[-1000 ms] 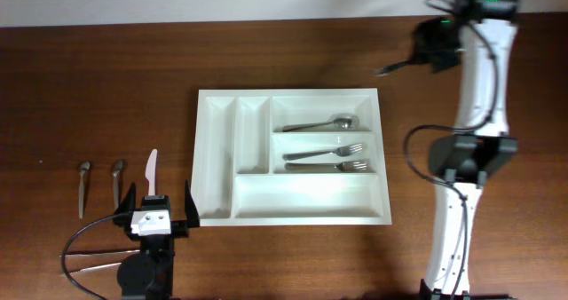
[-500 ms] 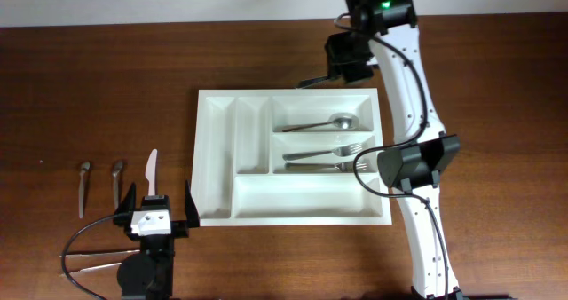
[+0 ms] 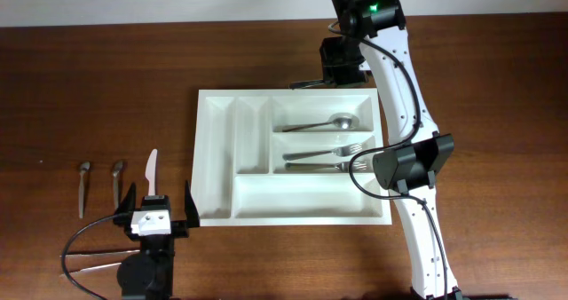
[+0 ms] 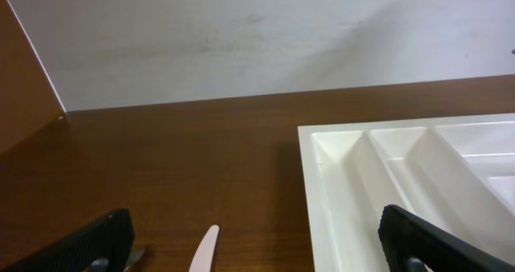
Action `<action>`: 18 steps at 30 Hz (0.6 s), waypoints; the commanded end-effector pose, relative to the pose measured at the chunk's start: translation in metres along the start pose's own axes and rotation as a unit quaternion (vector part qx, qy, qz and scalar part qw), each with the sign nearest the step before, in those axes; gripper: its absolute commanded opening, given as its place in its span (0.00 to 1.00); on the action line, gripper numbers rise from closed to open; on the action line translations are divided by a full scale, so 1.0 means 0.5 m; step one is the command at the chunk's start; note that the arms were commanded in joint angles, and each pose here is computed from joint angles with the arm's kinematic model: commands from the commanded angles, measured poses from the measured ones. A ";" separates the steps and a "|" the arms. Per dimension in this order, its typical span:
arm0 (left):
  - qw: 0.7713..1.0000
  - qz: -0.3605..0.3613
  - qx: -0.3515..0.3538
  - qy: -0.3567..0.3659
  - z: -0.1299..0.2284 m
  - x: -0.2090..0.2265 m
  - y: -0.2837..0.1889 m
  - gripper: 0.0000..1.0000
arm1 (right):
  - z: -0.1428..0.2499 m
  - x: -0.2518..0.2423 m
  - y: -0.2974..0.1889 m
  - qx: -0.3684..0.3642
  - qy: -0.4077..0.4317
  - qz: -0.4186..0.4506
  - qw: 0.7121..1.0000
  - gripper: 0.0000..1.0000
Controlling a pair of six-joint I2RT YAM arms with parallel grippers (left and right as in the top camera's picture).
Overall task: Pack container
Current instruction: 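Carry the spoon left into the tray's upper compartment and release it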
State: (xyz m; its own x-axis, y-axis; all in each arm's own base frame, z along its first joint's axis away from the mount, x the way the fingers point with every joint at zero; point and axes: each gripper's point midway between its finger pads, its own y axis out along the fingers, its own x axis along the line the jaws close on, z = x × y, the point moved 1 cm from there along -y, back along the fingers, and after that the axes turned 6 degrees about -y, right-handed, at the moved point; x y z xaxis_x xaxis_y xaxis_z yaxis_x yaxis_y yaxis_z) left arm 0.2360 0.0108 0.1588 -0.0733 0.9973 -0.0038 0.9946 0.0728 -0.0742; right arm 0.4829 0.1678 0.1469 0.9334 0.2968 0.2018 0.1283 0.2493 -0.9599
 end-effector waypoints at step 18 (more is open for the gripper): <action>1.000 -0.001 -0.001 0.008 0.000 0.002 -0.001 0.99 | 0.001 -0.064 0.066 0.004 0.022 0.089 0.996 0.08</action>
State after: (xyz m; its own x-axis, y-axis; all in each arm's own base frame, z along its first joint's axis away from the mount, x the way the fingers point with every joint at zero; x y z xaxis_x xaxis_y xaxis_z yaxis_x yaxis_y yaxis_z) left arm 0.2360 0.0107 0.1588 -0.0729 0.9973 -0.0039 0.9946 0.0725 -0.0742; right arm 0.4635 0.1628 0.1039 0.9554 0.2940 0.0295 -0.0331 0.2056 -0.9781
